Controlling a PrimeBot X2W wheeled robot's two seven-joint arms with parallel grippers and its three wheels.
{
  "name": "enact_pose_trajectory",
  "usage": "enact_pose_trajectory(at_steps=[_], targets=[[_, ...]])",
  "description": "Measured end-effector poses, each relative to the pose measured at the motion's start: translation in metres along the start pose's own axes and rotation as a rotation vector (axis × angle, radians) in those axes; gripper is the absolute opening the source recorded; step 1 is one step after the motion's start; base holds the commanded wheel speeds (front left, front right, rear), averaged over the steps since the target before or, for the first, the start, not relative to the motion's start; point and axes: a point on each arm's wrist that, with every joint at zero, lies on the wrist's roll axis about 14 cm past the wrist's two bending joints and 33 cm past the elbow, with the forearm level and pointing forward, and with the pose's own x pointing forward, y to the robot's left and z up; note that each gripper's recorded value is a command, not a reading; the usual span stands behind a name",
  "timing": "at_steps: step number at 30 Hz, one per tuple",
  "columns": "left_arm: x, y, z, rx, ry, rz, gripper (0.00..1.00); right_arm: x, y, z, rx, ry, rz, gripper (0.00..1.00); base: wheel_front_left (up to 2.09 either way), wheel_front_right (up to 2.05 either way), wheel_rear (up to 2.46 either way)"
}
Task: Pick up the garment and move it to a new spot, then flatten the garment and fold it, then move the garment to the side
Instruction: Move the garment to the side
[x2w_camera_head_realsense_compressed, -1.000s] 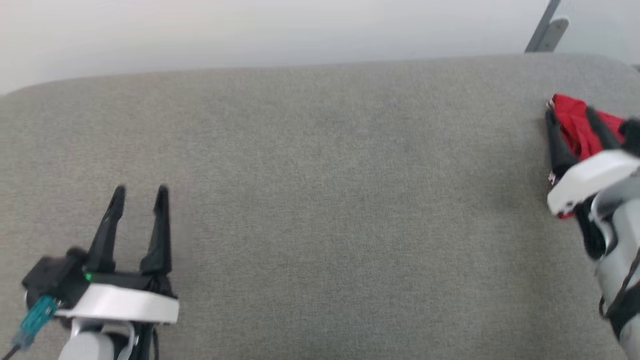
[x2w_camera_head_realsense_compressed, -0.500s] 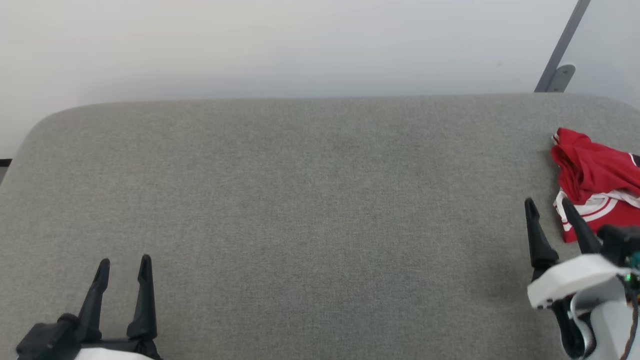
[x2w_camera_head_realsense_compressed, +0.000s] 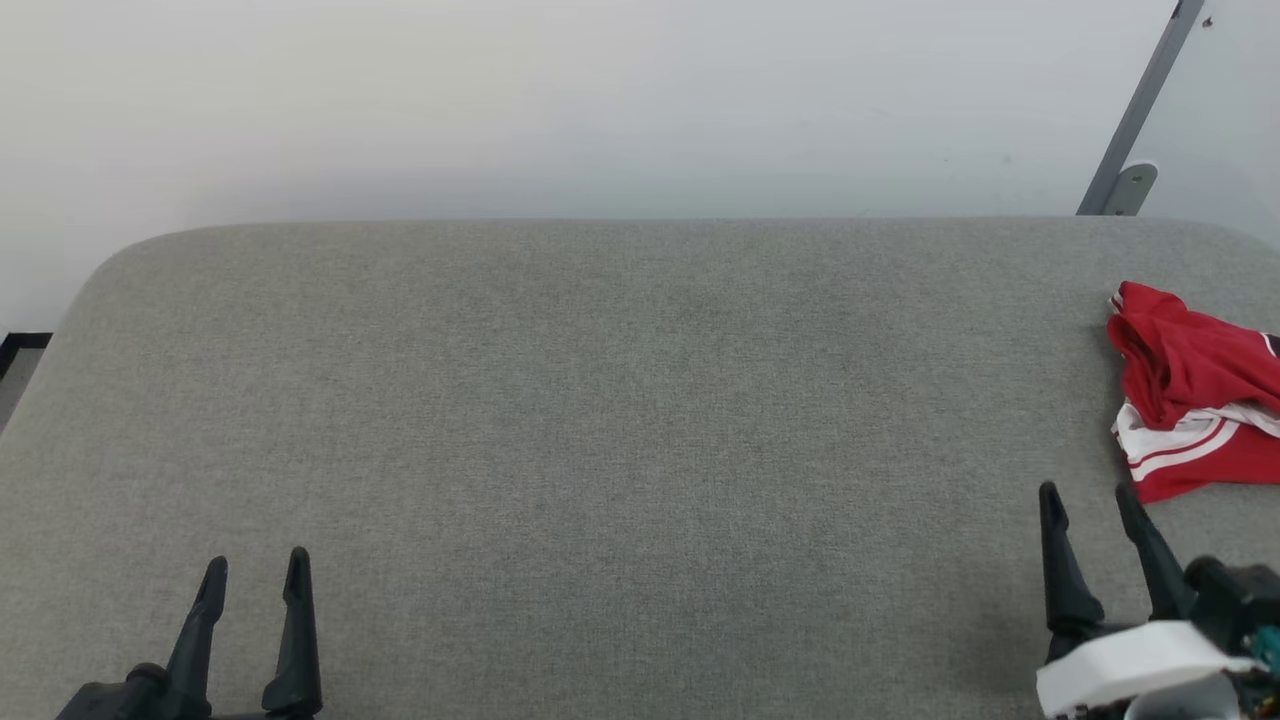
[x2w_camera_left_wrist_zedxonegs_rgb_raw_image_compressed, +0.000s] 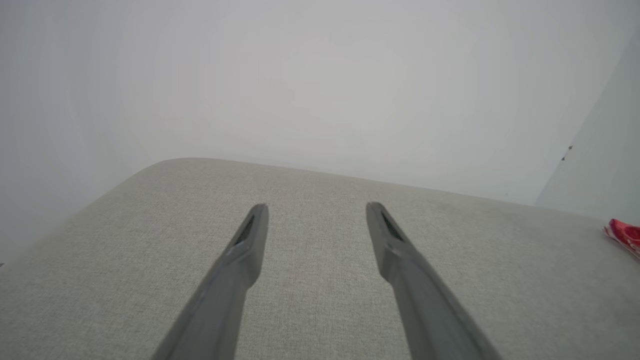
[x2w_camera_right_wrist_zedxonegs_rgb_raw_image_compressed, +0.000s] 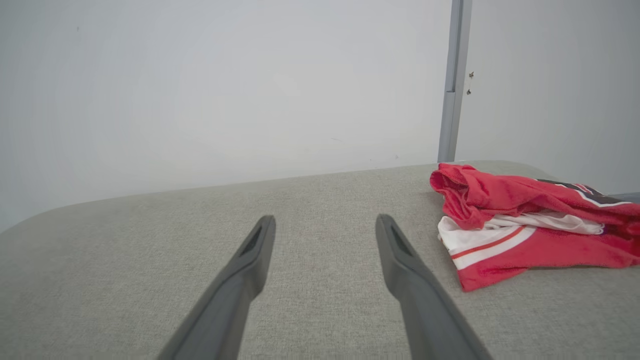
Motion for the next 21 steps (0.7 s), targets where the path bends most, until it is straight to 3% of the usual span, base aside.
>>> enact_pose_trajectory(at_steps=[21], targets=[[-0.003, -0.011, -0.004, -0.025, 0.000, 0.008, 1.00, -0.012, 0.009, -0.005, 0.027, 0.009, -0.009, 1.00, 0.00, 0.00, 0.00]])
